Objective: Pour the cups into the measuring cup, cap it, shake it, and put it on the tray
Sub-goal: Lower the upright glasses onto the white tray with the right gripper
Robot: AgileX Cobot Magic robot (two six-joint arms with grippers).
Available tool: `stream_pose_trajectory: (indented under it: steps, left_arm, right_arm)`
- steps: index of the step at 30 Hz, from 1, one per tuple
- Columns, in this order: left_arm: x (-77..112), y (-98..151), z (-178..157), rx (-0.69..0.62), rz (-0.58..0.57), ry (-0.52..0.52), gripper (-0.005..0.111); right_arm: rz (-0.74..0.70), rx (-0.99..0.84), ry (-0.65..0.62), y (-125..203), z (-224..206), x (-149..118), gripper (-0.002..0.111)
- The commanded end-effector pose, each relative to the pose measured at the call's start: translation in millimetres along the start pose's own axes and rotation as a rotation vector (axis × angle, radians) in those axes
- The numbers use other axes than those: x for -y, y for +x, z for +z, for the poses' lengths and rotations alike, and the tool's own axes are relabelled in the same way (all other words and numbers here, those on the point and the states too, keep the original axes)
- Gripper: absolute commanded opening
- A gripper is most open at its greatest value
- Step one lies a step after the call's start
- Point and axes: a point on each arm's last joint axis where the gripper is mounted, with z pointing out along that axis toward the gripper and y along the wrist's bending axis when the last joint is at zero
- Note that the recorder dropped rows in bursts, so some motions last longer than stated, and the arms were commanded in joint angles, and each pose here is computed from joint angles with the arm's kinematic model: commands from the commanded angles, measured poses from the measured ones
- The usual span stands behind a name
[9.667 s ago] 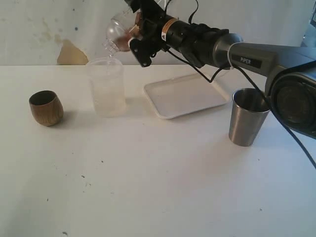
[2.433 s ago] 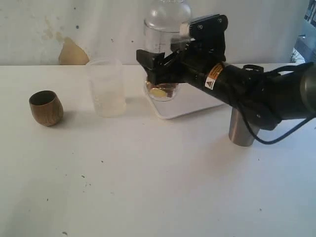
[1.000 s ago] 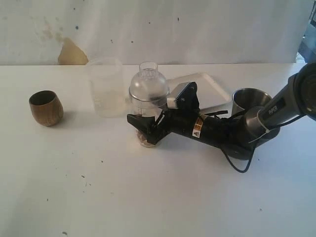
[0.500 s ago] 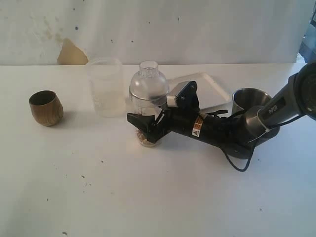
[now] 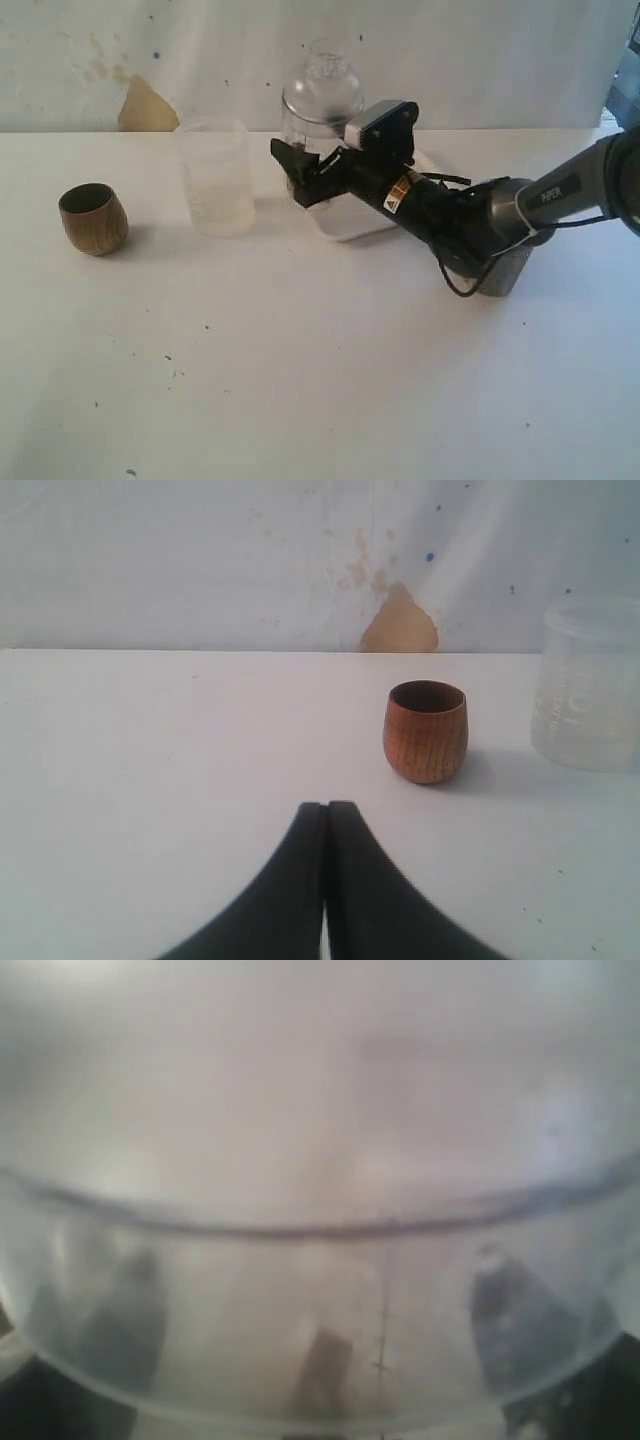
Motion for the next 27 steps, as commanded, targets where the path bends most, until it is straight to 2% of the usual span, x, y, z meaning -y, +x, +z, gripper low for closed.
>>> stream_pose_trajectory:
  steps: [1, 7, 11, 19, 22, 27]
  left_arm:
    - [0.2, 1, 0, 0.002, -0.001, 0.002, 0.000]
    - [0.2, 1, 0, 0.002, -0.001, 0.002, 0.000]
    - [0.2, 1, 0, 0.002, -0.001, 0.002, 0.000]
    - [0.2, 1, 0, 0.002, -0.001, 0.002, 0.000]
    - [0.2, 1, 0, 0.002, -0.001, 0.002, 0.000]
    - [0.2, 1, 0, 0.002, -0.001, 0.002, 0.000]
  right_arm:
    - [-0.087, 0.025, 0.057, -10, 15, 13, 0.000]
    - [-0.050, 0.009, 0.113, 15, 24, 23, 0.000]
    - [0.016, 0.019, 0.233, 24, 22, 36, 0.000]
    - [0.028, -0.056, 0.243, 44, 22, 38, 0.001]
    - [0.028, -0.056, 0.243, 44, 22, 38, 0.009]
    - [0.030, -0.077, 0.247, 45, 22, 38, 0.038]
